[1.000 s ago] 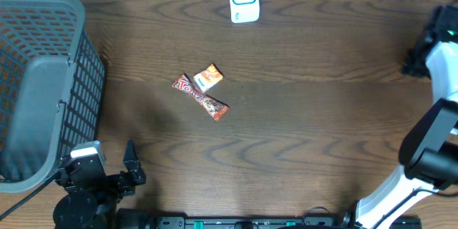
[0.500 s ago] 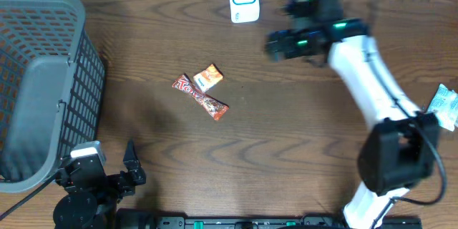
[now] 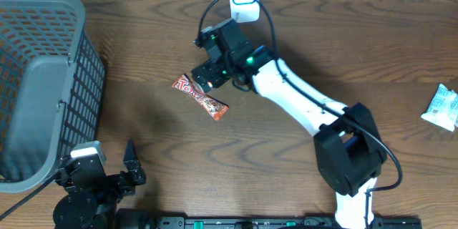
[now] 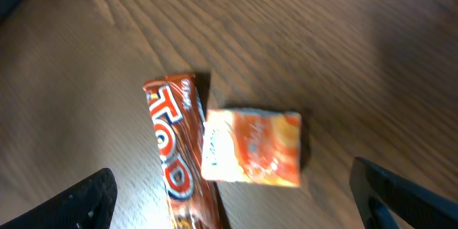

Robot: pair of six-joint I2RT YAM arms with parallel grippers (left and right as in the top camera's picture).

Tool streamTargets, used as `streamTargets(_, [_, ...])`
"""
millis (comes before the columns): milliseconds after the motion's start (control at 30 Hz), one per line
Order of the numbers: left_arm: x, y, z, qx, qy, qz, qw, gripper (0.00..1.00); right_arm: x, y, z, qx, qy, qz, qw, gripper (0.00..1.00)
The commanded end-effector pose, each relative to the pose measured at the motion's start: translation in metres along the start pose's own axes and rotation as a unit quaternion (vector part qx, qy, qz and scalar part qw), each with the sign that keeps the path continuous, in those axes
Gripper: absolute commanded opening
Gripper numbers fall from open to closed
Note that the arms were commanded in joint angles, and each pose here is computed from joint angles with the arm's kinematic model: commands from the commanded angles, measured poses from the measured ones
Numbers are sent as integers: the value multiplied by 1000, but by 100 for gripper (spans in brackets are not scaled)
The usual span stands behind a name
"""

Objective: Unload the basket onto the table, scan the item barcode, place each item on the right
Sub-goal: 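Move the right gripper over the small orange Kleenex tissue pack, then grasp the orange tissue pack with the right gripper and lift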

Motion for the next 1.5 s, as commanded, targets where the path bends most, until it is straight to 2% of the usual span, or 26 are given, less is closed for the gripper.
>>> streamTargets(0, [0,1,0,4,2,-2,1000,98,9,-28,-4,57,13,7,998,99])
streamTargets(367, [0,1,0,4,2,-2,1000,98,16,-65,-10,60,12,-5,998,99])
streamTargets(700, [0,1,0,4,2,-2,1000,98,48,-93,-11,38,3,55,998,99])
streamTargets(833, [0,1,0,4,2,-2,1000,98,50,-91,-16,53,0,62,997,85])
streamTargets(967, [0,1,0,4,2,-2,1000,98,49,-86,-33,73,-40,69,994,67])
streamTargets(1267, [0,1,0,4,2,-2,1000,98,36,-40,-63,98,-114,99,984,63])
streamTargets(1467, [0,1,0,4,2,-2,1000,98,54,4,-79,129,-214,168,954,55])
Point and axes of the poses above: each gripper's point midway between its finger pads, its own y axis back along the fingers, its own z axis along the line the jaws close on, x = y × z, the point moved 8 cm from there along y, back along the fingers, and after that the axes turned 2 degrees about -y, right-handed, at the moved point
